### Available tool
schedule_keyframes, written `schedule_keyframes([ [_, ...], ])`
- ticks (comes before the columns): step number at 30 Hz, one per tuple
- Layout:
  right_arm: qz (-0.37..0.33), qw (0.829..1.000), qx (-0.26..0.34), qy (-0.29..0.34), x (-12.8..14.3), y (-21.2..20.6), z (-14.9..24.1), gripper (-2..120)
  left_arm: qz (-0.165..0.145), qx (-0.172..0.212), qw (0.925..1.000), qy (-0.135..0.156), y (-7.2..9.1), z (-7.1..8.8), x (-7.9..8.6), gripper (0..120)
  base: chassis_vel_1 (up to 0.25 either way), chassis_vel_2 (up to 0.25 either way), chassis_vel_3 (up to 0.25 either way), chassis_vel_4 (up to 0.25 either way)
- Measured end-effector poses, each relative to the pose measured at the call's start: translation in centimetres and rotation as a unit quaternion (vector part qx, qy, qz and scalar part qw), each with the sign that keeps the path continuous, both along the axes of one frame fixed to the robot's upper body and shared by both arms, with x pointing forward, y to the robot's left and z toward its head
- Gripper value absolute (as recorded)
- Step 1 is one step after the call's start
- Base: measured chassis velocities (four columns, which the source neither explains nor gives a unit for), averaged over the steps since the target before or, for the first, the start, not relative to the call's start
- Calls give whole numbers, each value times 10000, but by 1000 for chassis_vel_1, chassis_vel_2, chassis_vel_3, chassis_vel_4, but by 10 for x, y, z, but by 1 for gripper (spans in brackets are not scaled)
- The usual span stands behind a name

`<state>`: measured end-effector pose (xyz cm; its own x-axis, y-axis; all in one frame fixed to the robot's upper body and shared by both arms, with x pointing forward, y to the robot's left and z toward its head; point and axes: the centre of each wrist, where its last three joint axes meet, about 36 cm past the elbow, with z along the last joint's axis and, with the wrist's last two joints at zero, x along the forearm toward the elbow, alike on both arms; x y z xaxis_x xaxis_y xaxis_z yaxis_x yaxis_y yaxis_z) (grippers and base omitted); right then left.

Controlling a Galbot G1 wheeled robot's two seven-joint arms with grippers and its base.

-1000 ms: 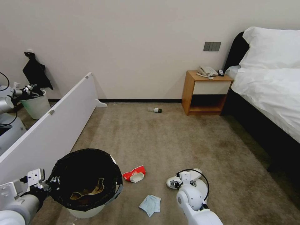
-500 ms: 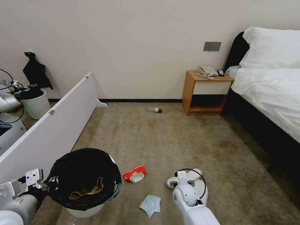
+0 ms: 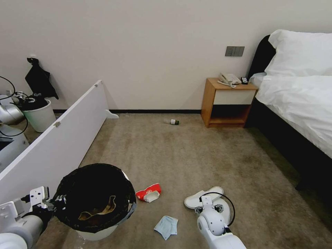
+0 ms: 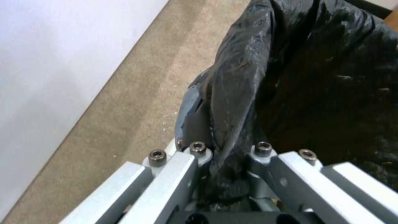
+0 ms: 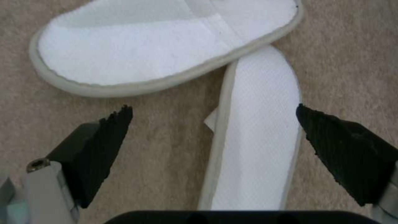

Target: Pick up the trash bin, then pick up the garbage from the floor and place it into the trash bin.

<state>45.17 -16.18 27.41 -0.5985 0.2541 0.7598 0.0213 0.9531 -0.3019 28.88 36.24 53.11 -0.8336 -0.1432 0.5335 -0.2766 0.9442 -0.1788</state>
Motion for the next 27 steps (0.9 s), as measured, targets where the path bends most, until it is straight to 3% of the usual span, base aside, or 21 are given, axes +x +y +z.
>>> schedule_keyframes([
  [27, -210, 9991, -227, 293, 16, -14, -24, 100, 13, -17, 10000, 0, 5, 1, 1, 4, 0, 0, 0, 0],
])
